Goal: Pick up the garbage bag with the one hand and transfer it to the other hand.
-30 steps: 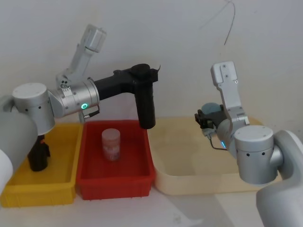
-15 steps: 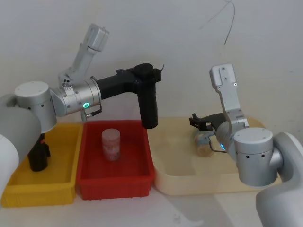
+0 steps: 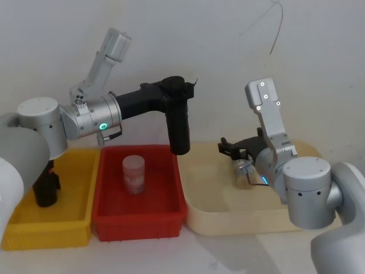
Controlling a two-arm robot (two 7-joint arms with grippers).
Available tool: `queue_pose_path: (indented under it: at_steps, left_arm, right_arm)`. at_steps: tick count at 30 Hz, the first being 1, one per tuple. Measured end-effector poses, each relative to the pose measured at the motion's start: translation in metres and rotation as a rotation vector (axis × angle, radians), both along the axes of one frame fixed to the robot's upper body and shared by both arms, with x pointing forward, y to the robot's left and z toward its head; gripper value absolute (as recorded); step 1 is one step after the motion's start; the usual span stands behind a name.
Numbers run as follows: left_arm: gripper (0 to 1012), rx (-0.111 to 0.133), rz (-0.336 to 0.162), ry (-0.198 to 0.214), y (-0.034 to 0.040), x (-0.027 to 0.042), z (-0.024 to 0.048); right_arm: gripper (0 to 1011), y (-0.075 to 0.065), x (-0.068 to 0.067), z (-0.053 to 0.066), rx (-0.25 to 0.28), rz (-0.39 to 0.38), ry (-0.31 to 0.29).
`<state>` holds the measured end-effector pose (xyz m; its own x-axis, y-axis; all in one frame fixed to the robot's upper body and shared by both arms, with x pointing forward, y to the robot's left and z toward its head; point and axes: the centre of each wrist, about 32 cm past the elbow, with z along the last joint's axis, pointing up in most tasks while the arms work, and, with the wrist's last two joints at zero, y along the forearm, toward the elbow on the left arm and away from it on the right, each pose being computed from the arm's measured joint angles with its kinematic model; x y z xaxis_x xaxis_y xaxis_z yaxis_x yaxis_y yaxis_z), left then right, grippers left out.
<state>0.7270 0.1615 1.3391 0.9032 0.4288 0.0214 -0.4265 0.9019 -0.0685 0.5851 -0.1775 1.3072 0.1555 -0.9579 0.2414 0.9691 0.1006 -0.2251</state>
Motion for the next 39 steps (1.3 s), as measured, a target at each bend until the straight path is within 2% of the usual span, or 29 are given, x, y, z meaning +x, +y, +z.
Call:
queue_pose_path:
  at_steps: [17,21,29,34,39]
  left_arm:
    - [563,0.001,-0.002,-0.002,0.0002,0.0001,0.0005]
    - [563,0.001,-0.001,-0.002,0.0003,0.0002,0.0005]
    - [563,0.001,-0.002,-0.002,0.0003,0.0001,0.0004]
    - [563,0.001,-0.003,-0.003,0.0001,0.0001,0.0006]
    - [563,0.001,-0.002,-0.003,0.0001,0.0002,0.0007]
  right_arm:
    - [1001,-0.003,-0.012,0.001,0.046,0.230,-0.030]
    - [1001,-0.004,-0.014,0.002,0.066,0.303,-0.037]
    - [1001,0.000,-0.011,0.003,0.110,0.437,-0.046]
    - [1001,0.004,-0.007,0.003,0.136,0.496,-0.049]
    - [1001,0.008,-0.004,0.003,0.151,0.519,-0.050]
